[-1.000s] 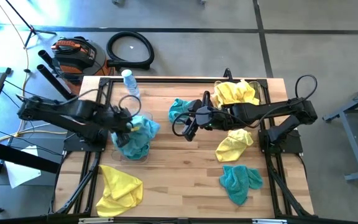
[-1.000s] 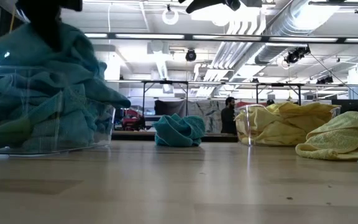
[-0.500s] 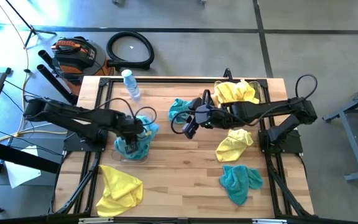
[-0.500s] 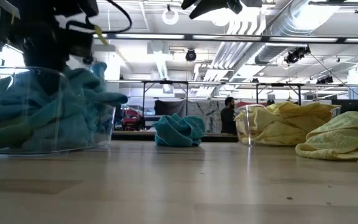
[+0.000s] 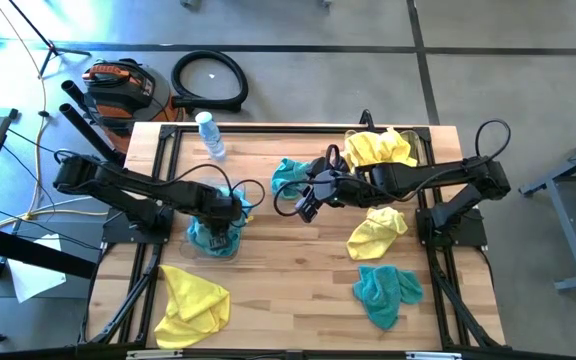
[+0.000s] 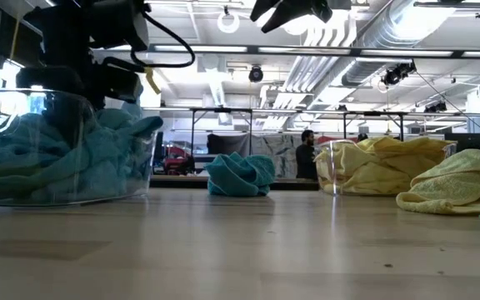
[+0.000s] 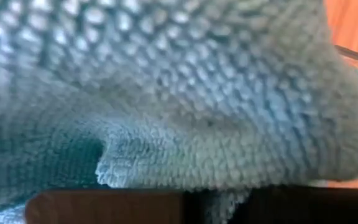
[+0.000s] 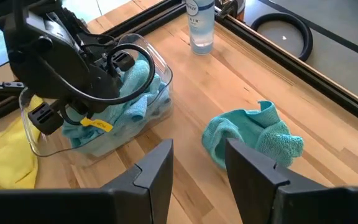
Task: Sort microfiber towel by color & place in baskets
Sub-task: Put the blue microfiber cloth into the left transparent bin
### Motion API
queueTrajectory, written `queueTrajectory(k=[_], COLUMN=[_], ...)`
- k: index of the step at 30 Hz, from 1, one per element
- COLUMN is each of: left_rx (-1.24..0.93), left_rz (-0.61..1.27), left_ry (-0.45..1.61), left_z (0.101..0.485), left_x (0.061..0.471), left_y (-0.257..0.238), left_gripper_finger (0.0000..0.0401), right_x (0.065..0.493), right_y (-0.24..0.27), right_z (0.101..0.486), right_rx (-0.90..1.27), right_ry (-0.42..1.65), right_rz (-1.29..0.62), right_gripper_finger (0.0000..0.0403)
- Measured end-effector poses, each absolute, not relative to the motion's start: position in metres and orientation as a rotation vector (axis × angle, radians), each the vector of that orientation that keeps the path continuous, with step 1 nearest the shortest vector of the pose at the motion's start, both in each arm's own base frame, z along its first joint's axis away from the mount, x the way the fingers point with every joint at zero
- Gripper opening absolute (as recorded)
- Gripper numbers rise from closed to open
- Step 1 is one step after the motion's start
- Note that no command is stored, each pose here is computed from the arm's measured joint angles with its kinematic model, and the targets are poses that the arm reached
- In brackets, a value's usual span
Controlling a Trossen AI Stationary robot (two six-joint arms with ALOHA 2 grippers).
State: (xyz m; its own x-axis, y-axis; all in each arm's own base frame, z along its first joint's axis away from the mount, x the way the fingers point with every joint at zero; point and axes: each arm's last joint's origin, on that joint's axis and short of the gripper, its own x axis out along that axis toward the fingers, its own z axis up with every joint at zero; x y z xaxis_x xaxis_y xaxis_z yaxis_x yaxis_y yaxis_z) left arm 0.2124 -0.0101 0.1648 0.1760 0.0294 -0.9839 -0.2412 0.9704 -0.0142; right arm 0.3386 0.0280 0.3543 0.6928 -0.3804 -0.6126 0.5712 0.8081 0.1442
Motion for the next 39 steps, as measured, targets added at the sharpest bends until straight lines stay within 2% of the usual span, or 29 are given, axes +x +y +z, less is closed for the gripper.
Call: queueTrajectory(k=[14, 28, 39], left_rx=[-0.19, -0.218, -0.319], left_rz=[0.226, 0.212, 0.247], left_ry=[1.292, 1.204, 1.219], left_z=[0.19, 0.254, 0.272], left_x=[0.206, 0.195, 0.173], left_y=[-0.009, -0.008, -0.008], left_gripper_finger=[0.0103, 0.0104, 0.0104], right_x=[0.334, 0.312, 0.316], right_y=[0.027, 0.024, 0.027], right_z=[0.35, 0.335, 0.316], right_rx=[0.322, 0.499, 0.531], right_ry=[0.655, 0.814, 0.926], right_rz=[-0.574, -0.781, -0.843], right_gripper_finger=[0.014, 0.014, 0.014])
